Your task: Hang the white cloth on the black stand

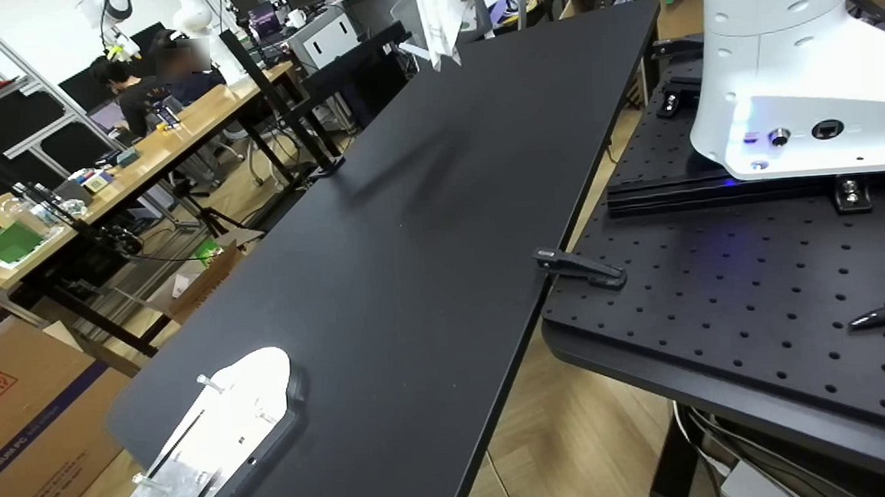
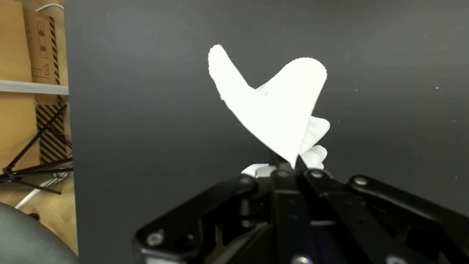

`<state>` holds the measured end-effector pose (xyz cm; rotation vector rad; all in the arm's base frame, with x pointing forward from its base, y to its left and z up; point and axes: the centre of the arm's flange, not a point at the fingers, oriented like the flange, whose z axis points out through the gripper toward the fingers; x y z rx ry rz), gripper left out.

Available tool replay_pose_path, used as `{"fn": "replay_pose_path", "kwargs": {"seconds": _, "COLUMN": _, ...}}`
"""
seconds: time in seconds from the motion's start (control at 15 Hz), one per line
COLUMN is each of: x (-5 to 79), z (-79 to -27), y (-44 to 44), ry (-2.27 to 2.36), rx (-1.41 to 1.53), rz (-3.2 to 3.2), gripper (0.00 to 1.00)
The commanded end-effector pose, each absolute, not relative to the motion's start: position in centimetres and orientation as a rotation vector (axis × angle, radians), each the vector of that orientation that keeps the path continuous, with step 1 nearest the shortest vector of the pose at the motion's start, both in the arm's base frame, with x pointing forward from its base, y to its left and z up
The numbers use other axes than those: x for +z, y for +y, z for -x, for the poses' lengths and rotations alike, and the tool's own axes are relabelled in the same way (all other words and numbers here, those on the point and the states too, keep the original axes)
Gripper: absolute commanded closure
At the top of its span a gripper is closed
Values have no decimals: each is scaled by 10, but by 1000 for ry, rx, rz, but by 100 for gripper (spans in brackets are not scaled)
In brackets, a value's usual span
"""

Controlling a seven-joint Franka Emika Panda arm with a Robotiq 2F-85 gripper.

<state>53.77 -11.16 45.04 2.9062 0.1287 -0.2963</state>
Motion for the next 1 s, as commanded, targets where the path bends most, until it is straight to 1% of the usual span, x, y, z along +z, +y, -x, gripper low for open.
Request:
{"fn": "replay_pose_path", "kwargs": {"seconds": 0.0, "x": 471, "z": -569, "y": -139, "ry": 112, "rx": -339, "rz": -2901, "gripper": 99}}
{"fn": "replay_pose_path", "kwargs": {"seconds": 0.07, "x": 471, "z": -570, "y": -143, "ry": 120, "rx": -345, "rz": -2903, "gripper": 99}}
{"fn": "replay_pose_path", "kwargs": {"seconds": 0.13, "x": 463, "z": -550, "y": -135, "ry": 112, "rx": -307, "rz": -2906, "gripper": 98}}
{"fn": "replay_pose_path", "kwargs": {"seconds": 0.47, "x": 458, "z": -561, "y": -139, "ry": 120, "rx": -328, "rz": -2903, "gripper": 98}}
{"fn": "replay_pose_path", "kwargs": {"seconds": 0.53, "x": 455, "z": -567, "y": -141, "ry": 101, "rx": -318, "rz": -2898, "gripper": 99}}
{"fn": "replay_pose_path", "kwargs": {"seconds": 0.93, "x": 451, "z": -637, "y": -144, "ry": 118, "rx": -157, "rz": -2850, "gripper": 99}}
